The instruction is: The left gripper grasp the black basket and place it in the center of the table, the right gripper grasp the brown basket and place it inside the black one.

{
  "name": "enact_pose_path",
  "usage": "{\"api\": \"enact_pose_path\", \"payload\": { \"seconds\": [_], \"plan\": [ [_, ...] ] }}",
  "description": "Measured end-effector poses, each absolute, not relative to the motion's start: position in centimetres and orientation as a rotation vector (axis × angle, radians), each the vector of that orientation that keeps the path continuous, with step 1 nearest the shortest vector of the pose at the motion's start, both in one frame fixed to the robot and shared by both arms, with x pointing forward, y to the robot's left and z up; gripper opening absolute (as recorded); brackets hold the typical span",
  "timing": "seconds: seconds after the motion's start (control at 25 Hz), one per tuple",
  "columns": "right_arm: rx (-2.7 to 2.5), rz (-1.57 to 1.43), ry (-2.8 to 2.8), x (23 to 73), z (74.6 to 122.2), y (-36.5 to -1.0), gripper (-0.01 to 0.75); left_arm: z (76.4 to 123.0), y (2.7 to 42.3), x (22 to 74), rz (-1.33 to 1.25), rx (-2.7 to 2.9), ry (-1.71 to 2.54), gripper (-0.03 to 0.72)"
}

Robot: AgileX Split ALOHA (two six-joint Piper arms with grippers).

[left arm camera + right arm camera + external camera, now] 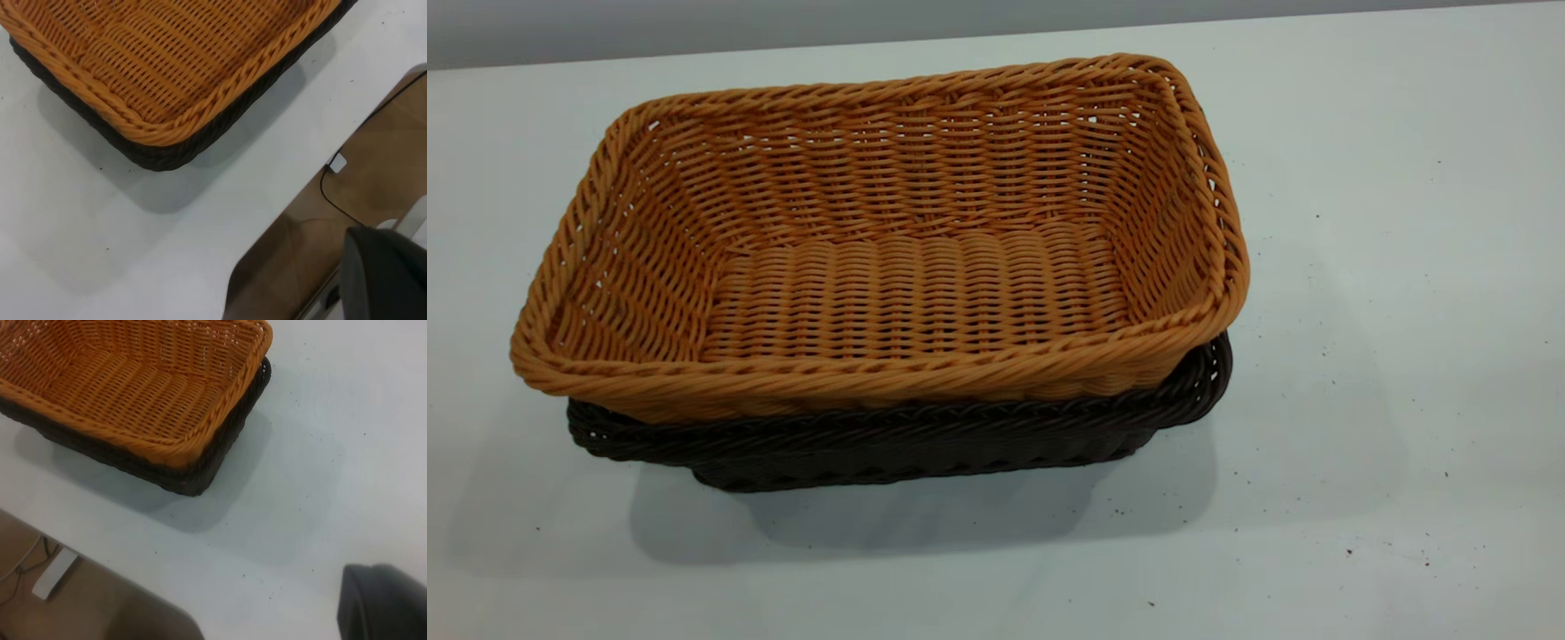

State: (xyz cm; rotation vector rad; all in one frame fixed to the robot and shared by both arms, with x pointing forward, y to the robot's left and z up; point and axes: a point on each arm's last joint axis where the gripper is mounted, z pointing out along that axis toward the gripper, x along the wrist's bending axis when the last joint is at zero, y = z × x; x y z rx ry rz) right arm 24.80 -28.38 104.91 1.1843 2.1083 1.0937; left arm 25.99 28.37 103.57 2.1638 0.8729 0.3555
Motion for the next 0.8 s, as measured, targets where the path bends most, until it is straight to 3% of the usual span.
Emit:
{"api": "enact_pose_path", "payload": {
  "seconds": [0.52, 0.8],
  "plan": [
    [1.194, 1.119, 2.116, 24.71, 104.93, -28.22, 0.0, 103.49, 28.2, 25.79, 0.355, 2.174, 0.803, -0.001],
    [1.191, 1.124, 2.111, 24.62, 104.93, -28.25, 0.0, 103.55, 28.96, 25.69, 0.466, 2.068, 1.009, -0.001]
  ]
}}
